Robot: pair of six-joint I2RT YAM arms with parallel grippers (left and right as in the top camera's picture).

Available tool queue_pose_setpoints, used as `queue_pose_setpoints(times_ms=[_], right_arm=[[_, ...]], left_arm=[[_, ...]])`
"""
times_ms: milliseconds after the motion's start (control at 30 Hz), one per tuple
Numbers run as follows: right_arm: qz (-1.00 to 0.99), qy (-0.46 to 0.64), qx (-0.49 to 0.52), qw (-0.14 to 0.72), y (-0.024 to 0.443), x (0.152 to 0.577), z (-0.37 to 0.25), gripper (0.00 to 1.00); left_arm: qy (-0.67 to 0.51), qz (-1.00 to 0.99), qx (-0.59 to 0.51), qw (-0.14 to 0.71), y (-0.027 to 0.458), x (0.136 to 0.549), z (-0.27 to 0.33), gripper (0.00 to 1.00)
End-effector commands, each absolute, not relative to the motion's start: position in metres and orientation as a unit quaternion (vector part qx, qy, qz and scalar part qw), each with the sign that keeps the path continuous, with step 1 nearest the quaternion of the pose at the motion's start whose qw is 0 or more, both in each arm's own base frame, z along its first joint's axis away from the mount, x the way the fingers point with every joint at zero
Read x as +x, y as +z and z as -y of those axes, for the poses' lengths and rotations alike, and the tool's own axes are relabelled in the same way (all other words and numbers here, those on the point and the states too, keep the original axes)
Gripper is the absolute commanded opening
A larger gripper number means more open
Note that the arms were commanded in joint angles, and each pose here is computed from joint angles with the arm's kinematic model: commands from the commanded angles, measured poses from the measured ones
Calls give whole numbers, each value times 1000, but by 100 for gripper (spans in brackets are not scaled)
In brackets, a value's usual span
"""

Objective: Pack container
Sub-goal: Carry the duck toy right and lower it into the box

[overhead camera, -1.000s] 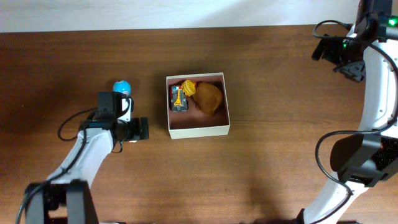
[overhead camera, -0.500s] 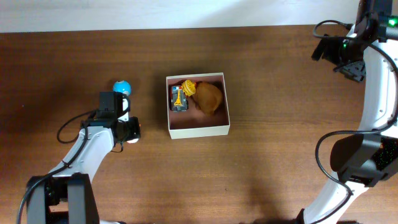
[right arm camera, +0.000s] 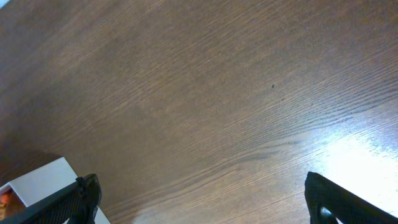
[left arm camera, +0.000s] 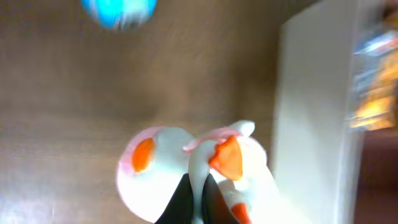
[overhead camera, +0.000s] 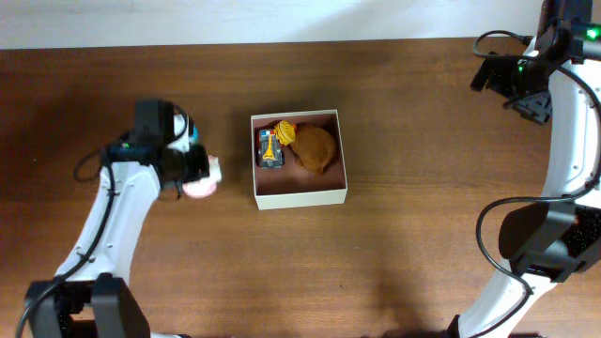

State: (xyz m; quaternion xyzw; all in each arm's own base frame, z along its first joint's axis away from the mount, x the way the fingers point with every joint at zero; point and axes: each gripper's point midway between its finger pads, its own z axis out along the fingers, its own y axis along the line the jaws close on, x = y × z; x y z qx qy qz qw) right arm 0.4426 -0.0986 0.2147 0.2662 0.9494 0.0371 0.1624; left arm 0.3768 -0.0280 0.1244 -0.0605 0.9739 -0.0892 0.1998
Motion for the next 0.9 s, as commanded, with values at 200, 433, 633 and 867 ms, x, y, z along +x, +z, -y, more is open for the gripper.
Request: queue_pose_setpoints(times_ms=[200,433,633,867], right_arm=[[-949,29,268,163,214,443,101,99],[-949,29,268,163,214,443,101,99],[-949,29,268,163,214,443,101,99],[-949,29,268,163,214,443,101,99]], left_arm=[[-192,-941,7,280,207,380,116,2],[-174,-941,26,288,206,366,181,2],[-151,-942,45,295,194,360,214,2],[-137,-950,33,280,161,372,229,2]])
